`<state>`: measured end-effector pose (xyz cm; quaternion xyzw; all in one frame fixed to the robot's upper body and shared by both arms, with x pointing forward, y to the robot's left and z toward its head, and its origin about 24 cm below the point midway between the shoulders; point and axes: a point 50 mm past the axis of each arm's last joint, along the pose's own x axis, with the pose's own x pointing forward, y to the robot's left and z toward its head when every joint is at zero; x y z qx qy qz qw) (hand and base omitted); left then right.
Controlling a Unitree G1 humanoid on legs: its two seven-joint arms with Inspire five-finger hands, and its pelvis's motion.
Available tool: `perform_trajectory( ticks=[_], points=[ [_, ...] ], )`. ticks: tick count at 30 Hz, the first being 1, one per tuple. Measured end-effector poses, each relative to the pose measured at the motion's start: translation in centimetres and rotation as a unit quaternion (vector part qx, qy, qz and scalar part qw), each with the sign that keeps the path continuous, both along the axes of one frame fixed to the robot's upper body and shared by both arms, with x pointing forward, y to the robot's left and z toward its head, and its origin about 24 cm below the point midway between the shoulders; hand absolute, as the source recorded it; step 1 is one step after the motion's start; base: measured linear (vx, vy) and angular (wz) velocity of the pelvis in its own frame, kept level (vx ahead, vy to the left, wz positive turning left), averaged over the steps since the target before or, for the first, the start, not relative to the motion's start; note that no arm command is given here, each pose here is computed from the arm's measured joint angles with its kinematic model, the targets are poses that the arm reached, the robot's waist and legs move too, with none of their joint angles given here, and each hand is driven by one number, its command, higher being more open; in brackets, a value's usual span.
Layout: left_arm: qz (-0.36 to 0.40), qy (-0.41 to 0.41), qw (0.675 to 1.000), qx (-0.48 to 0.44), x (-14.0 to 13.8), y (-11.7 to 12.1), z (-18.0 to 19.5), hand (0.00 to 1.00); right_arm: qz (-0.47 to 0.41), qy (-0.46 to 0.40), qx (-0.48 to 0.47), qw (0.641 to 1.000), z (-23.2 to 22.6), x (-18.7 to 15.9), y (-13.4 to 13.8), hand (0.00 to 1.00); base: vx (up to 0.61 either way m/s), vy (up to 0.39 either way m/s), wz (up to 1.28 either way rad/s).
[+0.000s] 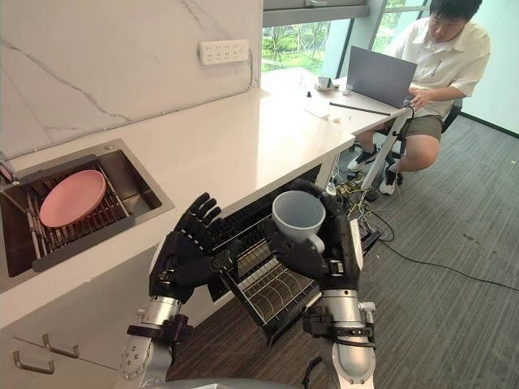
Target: Walk over to the sink, pick up the cup, carry it to the dishwasher, place the cup inside the dishwasher, then close the dishwasher door
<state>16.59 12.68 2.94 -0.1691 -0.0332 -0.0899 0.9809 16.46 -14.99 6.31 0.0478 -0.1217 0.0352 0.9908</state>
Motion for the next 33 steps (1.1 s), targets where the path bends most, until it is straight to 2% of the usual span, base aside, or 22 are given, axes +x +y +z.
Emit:
perform_trajectory(
  ticks=[4,10,13,16,18,20,25,33],
  points=[
    [-0.003,0.072,0.997,0.019,-0.9,0.4,-2.5,0.90,0.020,0.057,-0.020,0.998,-2.2,-0.1,-0.6,0.30,0.00,0.000,0.05],
    [0.032,0.226,0.972,0.050,-3.7,2.4,-8.2,0.90,0.014,0.130,-0.046,0.990,-5.3,-0.2,-1.9,0.30,0.01,-0.001,0.15],
    [0.063,0.285,0.954,0.064,-5.0,3.7,-10.4,0.90,0.012,0.146,-0.074,0.986,-6.2,0.6,-2.5,0.30,-0.02,-0.010,0.25],
    [0.095,0.323,0.937,0.092,-5.2,5.4,-12.0,0.90,0.007,0.150,-0.100,0.984,-6.9,3.4,-2.9,0.30,-0.06,-0.006,0.26],
    [0.108,0.324,0.934,0.106,-4.3,6.1,-12.4,0.90,-0.001,0.147,-0.111,0.983,-6.8,5.3,-3.2,0.30,-0.09,-0.029,0.31],
    [0.141,0.308,0.933,0.119,-2.2,7.5,-12.1,0.90,-0.023,0.137,-0.127,0.982,-6.2,8.6,-3.9,0.30,-0.13,-0.048,0.39],
    [0.192,0.263,0.936,0.133,1.0,9.3,-10.6,0.90,-0.057,0.115,-0.151,0.980,-4.0,12.8,-5.1,0.30,-0.09,-0.001,0.22],
    [0.208,0.191,0.954,0.100,4.7,8.8,-8.2,0.90,-0.090,0.051,-0.192,0.976,2.1,17.4,-7.3,0.30,-0.06,0.021,0.14]
  ],
)
